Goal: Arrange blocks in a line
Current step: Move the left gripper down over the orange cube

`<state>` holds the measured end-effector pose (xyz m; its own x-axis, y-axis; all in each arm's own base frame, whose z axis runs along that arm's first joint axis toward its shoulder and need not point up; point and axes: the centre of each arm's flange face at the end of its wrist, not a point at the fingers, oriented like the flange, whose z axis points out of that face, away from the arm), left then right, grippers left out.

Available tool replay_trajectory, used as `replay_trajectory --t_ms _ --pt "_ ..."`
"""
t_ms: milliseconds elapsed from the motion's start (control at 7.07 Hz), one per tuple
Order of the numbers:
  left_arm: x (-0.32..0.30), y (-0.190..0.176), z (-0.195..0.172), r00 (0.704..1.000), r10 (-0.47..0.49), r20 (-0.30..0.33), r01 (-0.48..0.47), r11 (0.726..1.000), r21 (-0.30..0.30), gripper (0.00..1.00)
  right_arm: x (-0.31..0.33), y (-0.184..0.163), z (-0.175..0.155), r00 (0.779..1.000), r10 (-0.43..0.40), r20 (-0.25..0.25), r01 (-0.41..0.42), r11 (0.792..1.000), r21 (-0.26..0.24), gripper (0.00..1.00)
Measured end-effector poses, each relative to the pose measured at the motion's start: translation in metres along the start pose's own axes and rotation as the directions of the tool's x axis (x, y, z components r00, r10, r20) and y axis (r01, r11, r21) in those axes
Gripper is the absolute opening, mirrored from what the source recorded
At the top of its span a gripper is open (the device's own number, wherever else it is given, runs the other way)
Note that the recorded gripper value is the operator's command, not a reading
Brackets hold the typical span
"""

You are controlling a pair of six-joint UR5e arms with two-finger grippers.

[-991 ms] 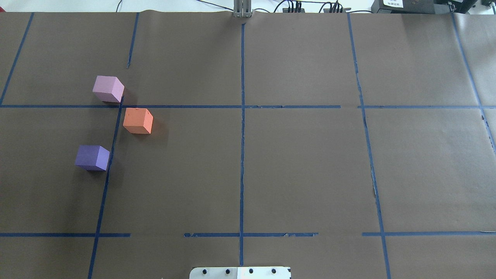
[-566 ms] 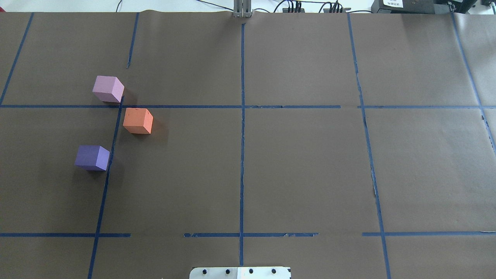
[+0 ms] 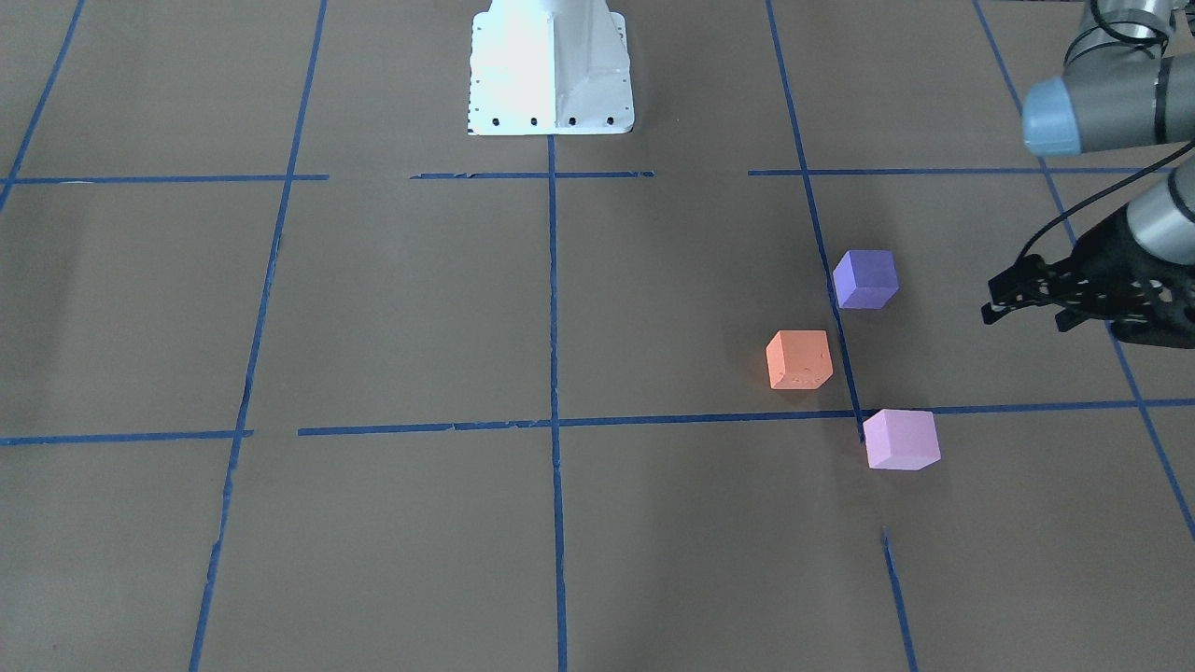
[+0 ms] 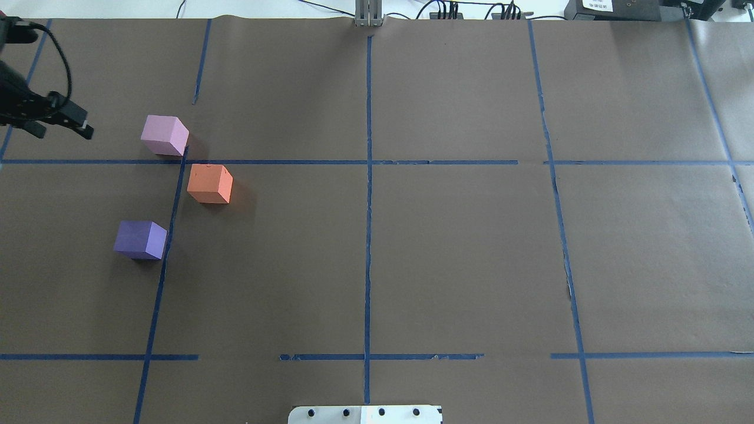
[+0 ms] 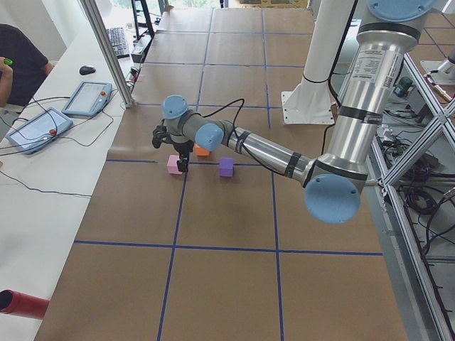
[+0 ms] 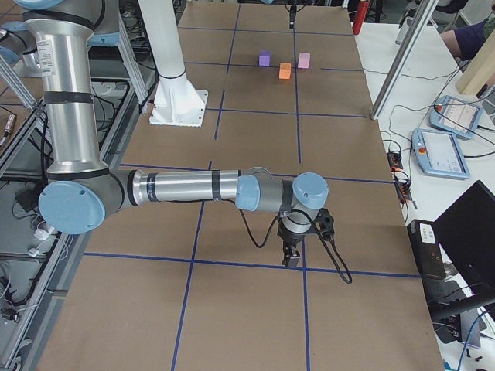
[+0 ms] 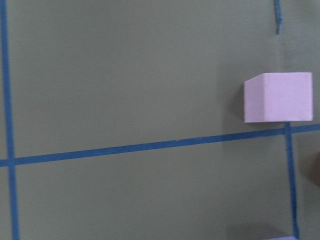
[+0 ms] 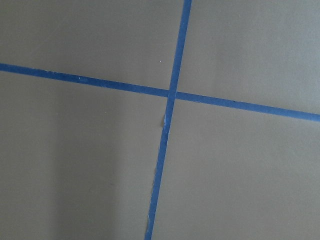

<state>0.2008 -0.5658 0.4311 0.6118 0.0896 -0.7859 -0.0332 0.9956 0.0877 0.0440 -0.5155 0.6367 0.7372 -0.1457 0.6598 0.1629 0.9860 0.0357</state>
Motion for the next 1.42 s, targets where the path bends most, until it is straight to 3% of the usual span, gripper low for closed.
replay_trajectory --t_ms 425,708,991,1415 --pt "0.113 0.013 0.064 0.999 -0.045 -0.020 0.044 0.999 -0.026 0.99 0.000 0.000 0.000 1.000 0.000 0.000 0.000 1.000 0.000 1.00" --pt "0.160 0.024 0.091 0.994 -0.109 0.002 0.109 0.994 -0.017 0.99 0.000 0.000 0.000 1.000 0.000 0.000 0.000 1.000 0.000 1.00" --pt "0.162 0.019 0.109 0.989 -0.137 0.049 0.137 0.991 0.013 0.99 0.000 0.000 0.000 1.000 0.000 0.000 0.000 1.000 0.000 1.00" --pt "0.163 0.014 0.116 0.987 -0.145 0.072 0.143 0.989 0.027 0.99 0.000 0.000 0.000 1.000 0.000 0.000 0.000 1.000 0.000 1.00"
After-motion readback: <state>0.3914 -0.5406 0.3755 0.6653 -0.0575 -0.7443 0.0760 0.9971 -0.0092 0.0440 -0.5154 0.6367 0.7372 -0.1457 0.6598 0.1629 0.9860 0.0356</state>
